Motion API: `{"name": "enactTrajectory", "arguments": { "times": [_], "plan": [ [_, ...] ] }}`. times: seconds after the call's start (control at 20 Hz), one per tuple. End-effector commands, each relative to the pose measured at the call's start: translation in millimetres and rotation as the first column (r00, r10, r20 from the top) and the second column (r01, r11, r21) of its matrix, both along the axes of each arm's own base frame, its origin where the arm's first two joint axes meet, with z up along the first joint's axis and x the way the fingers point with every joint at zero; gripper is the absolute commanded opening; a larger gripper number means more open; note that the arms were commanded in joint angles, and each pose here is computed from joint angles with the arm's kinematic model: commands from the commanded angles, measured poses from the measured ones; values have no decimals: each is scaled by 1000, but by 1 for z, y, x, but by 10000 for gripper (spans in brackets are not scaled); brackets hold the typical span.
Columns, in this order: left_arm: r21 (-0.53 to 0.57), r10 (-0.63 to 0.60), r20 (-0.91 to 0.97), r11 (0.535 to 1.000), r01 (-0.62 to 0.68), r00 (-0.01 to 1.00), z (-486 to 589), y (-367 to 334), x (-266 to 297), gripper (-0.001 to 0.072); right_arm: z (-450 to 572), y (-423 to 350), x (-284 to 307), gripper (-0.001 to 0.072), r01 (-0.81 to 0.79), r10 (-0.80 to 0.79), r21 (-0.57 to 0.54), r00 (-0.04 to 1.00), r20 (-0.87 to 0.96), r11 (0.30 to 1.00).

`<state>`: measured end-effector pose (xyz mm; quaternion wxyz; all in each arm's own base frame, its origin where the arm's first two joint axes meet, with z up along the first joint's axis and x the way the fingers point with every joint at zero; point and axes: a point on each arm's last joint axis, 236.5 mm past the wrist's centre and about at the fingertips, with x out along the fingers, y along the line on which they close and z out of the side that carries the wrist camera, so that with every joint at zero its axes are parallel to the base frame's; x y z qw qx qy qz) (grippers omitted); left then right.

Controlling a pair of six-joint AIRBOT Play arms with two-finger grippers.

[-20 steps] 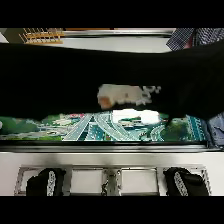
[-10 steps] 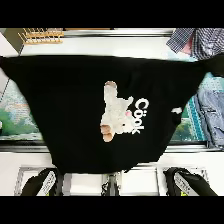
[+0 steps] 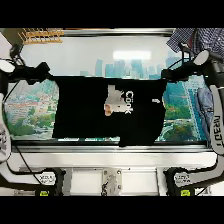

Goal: Fold the clothes and pants, and hang the long-sleeved shirts on hangers.

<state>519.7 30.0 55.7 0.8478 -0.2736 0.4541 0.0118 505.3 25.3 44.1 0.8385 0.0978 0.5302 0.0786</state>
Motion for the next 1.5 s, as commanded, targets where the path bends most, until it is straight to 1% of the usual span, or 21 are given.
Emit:
{"name": "enactTrajectory", "arguments": {
  "times": [0.0, 0.15, 0.35, 0.5, 0.7, 0.75, 0.8, 0.85, 0.9, 0.95, 1.0, 1.1, 1.15, 1.35, 1.45],
  "plan": [
    [-25, 7, -36, 1000, -7, 999, -31, -3, 26, 6, -18, -3, 31, 9, 36, -35, -3, 998, 61, 999],
    [-21, 10, -53, 1000, -11, 999, -40, -2, 21, 6, -21, -3, 22, 8, 26, -26, -6, 999, 28, 1000],
    [-6, 36, -128, 999, -37, 991, -81, -1, -15, 6, -58, -5, -15, 8, 53, -56, -34, 996, -76, 998],
    [-12, 52, -191, 998, -55, 980, -114, -4, -41, 6, -92, -4, -41, 9, 58, -62, -34, 986, -155, 998],
    [-20, 50, -263, 998, -57, 963, -146, -11, -66, 6, -112, 0, -55, 16, 66, -68, -17, 978, -199, 998],
    [-23, 46, -273, 998, -54, 961, -148, -12, -69, 46, -112, 1, -55, 51, 68, -69, -10, 977, -201, 998],
    [-27, 47, -272, 998, -56, 961, -145, -12, -69, 325, -111, 2, -55, 264, 71, -70, -3, 977, -202, 997],
    [-30, 52, -258, 998, -62, 965, -138, -12, -68, 577, -108, 2, -57, 496, 69, -68, -3, 977, -202, 998],
    [-27, 58, -237, 997, -67, 970, -126, -9, -67, 567, -101, 1, -56, 496, 70, -69, -3, 980, -189, 998],
    [-15, 65, -210, 997, -70, 976, -110, -2, -68, 567, -86, -1, -55, 445, 68, -69, -10, 985, -157, 998],
    [7, 63, -198, 998, -63, 978, -95, 5, -74, 567, -67, -7, -56, 440, 61, -65, -39, 991, -119, 997],
    [100, 74, -232, 994, -52, 970, -79, 31, -110, 567, -23, -19, -68, 440, 49, -54, -107, 998, -44, 993],
    [117, 92, -256, 991, -64, 962, -80, 39, -131, 567, -5, -22, -76, 440, 53, -55, -114, 998, -14, 992],
    [85, 163, -375, 986, -141, 913, -116, 40, -225, 567, 44, -18, -112, 440, 66, -55, -111, 994, 96, 992],
    [61, 210, -415, 977, -203, 885, -136, 35, -258, 567, 51, -18, -127, 440, 68, -55, -112, 991, 119, 991]
  ]
}}
